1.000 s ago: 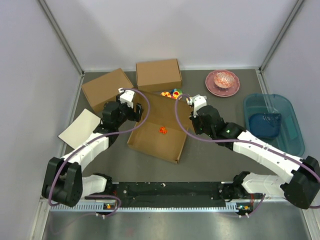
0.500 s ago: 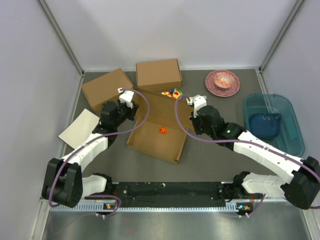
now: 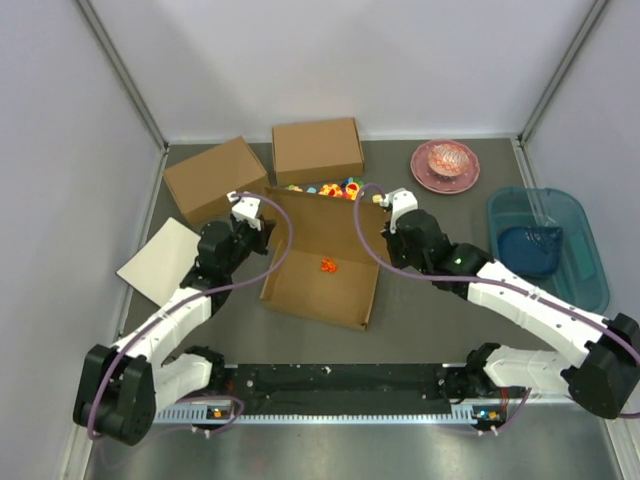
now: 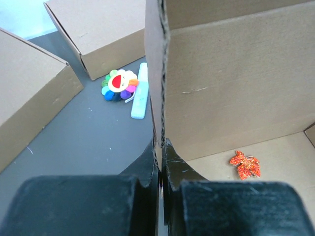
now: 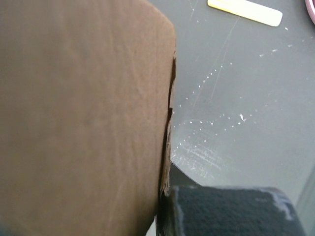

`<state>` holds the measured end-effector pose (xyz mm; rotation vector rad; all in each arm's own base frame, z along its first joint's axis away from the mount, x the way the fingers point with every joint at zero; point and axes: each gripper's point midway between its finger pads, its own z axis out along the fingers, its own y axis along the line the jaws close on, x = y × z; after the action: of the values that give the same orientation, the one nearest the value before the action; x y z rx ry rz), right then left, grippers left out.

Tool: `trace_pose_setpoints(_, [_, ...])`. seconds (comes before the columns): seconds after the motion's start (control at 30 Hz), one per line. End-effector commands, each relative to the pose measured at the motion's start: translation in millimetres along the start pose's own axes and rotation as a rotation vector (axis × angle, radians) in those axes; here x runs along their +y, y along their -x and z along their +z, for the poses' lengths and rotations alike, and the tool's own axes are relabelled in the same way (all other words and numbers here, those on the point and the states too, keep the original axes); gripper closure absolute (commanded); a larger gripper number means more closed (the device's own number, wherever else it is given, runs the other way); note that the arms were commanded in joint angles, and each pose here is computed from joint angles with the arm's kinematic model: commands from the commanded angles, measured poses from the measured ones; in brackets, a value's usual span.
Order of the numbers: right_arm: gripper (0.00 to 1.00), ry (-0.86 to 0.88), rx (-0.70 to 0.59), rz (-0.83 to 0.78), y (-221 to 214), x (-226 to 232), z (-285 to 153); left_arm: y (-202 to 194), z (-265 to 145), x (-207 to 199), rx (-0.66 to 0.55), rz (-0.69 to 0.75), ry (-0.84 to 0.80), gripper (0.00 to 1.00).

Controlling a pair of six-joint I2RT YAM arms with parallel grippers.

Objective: Fold the paper box

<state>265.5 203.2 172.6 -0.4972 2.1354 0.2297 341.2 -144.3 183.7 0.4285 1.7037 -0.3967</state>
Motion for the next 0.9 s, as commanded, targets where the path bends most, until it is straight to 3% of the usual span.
trace_pose_setpoints(0.0, [1.00,-0.004,-0.049,0.085,29,1,-7,8,-9,-18,-0.060,-0.054,0.008,1.00])
trace_pose_setpoints(0.33, [1.00,-0.024,-0.021,0.241,29,0,-1,14,-22,-50,-0.096,-0.157,0.113,1.00])
trace_pose_setpoints(0.87, [1.00,-0.022,-0.012,0.459,13,9,9,11,-48,-40,-0.217,-0.343,0.202,1.00])
